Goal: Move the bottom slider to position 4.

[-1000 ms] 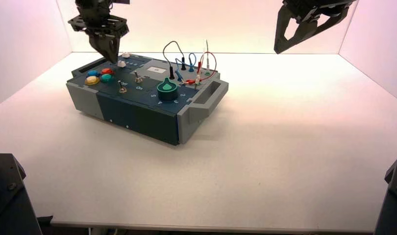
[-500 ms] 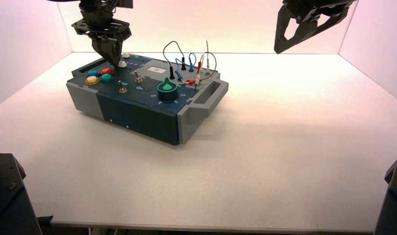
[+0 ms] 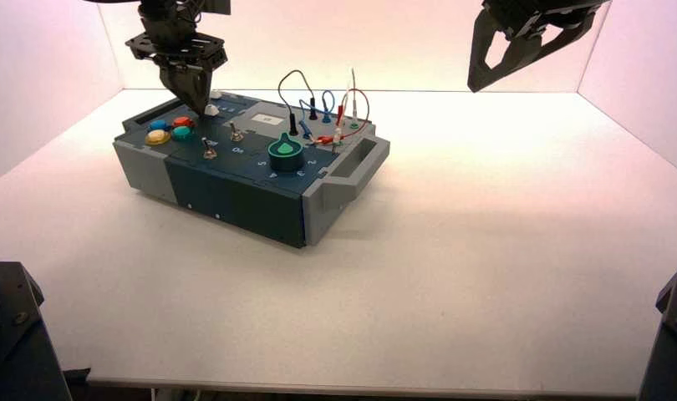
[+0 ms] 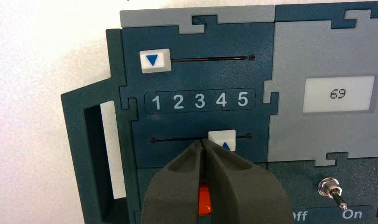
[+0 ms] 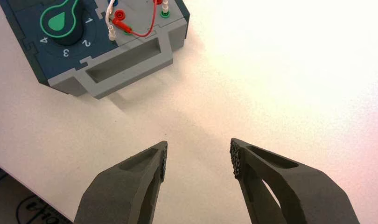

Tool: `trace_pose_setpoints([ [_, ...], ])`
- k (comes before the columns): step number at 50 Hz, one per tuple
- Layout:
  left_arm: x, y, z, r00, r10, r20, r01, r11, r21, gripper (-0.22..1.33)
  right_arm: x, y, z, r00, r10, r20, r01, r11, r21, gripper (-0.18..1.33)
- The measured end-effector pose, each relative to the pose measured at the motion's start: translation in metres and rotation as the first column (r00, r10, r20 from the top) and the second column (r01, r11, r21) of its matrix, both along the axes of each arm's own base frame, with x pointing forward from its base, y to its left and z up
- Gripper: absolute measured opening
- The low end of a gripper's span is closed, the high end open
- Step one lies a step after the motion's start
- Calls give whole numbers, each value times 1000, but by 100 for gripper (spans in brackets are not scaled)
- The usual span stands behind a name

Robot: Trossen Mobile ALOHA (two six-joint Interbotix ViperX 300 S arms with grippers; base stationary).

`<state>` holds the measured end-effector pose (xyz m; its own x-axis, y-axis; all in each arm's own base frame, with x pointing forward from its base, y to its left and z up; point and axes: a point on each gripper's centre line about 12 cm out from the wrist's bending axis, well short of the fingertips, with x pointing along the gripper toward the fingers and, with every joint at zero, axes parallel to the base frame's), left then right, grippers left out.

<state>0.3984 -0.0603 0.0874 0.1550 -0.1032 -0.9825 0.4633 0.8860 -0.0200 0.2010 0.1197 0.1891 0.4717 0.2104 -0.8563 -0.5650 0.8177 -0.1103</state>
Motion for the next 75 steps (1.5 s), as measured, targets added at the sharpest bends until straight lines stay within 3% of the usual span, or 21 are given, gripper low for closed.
trace_pose_setpoints([
  [43, -1, -5, 4, 1000, -21, 7, 21, 1000, 7, -17, 0, 0, 0, 1000, -3, 0, 3, 1000, 1, 122],
  [55, 1, -4, 50, 993, -2, 118, 3, 1000, -10, -17, 0, 0, 0, 1000, -2, 0, 2, 1000, 0, 122],
  [57, -1, -5, 66, 989, -2, 148, 5, 1000, -16, -17, 0, 0, 0, 1000, -2, 0, 2, 1000, 0, 122],
  [62, -8, -13, 84, 986, -16, 166, 21, 999, -25, -17, 0, 0, -1, 1000, -1, -2, 1, 1000, -3, 122],
  [73, -51, -51, 114, 986, -97, 136, 104, 994, -44, -16, 1, 0, -1, 1000, -2, -5, 2, 1000, -4, 122],
  [75, -60, -52, 117, 985, -100, 141, 108, 993, -49, -9, 0, 0, -1, 1000, -1, -3, 1, 1000, -4, 122],
])
